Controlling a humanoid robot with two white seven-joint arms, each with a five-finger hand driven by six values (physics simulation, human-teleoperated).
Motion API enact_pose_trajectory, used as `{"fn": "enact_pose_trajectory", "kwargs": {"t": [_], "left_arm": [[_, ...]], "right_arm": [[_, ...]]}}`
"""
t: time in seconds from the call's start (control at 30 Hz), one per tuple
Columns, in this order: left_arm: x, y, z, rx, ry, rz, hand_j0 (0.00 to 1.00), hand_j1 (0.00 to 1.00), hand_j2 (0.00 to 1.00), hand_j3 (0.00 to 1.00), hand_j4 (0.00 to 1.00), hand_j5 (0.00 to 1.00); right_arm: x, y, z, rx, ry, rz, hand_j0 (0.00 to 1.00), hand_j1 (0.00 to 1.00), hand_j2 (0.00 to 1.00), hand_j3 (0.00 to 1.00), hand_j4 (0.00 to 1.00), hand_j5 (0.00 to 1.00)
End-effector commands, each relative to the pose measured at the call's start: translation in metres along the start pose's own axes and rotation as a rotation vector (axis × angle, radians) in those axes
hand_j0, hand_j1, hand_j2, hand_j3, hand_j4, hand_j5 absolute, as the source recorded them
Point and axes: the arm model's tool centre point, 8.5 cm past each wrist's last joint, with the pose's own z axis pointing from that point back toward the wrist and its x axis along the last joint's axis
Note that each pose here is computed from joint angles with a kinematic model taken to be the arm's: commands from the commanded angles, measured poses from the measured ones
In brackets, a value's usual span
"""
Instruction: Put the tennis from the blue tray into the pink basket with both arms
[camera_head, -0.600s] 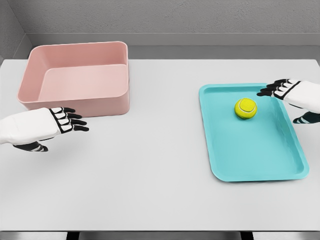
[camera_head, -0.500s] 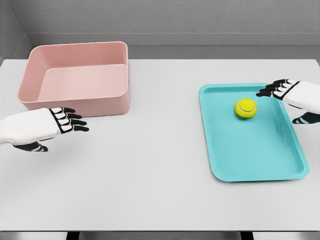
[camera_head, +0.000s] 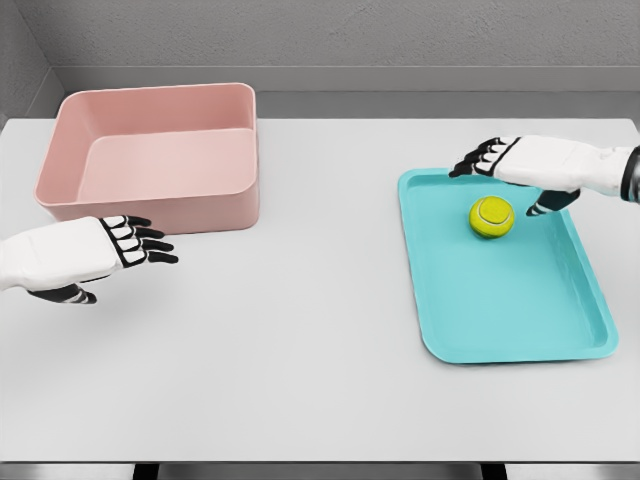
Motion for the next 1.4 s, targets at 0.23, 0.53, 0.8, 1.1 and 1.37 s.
{"fn": "enact_pose_trajectory", "kwargs": {"t": [0.23, 0.53, 0.8, 1.1, 1.37], "left_arm": [[0.0, 0.0, 0.0, 0.004, 0.001, 0.004, 1.0, 1.0, 1.0, 1.0, 1.0, 1.0], [-0.001, 0.0, 0.0, 0.003, 0.002, 0.005, 1.0, 1.0, 1.0, 1.0, 1.0, 1.0], [0.0, 0.0, 0.0, 0.003, 0.001, 0.004, 1.0, 1.0, 1.0, 1.0, 1.0, 1.0], [0.001, -0.004, -0.002, -0.004, -0.004, 0.013, 1.0, 1.0, 1.0, 1.0, 1.0, 1.0], [0.002, -0.004, -0.001, -0.005, -0.006, 0.015, 1.0, 1.0, 1.0, 1.0, 1.0, 1.0]], "right_arm": [[-0.008, 0.04, -0.032, 0.154, 0.006, -0.065, 1.0, 1.0, 1.0, 1.0, 1.0, 1.0], [-0.011, 0.046, -0.041, 0.165, 0.016, -0.085, 1.0, 1.0, 1.0, 1.0, 1.0, 1.0], [-0.019, 0.041, -0.043, 0.153, 0.035, -0.093, 0.99, 0.99, 0.99, 0.99, 0.99, 0.99], [-0.016, 0.04, -0.048, 0.161, 0.032, -0.075, 0.87, 0.87, 0.87, 0.87, 0.87, 0.87], [-0.017, 0.043, -0.05, 0.171, 0.035, -0.076, 0.79, 0.79, 0.79, 0.79, 0.79, 0.79]]}}
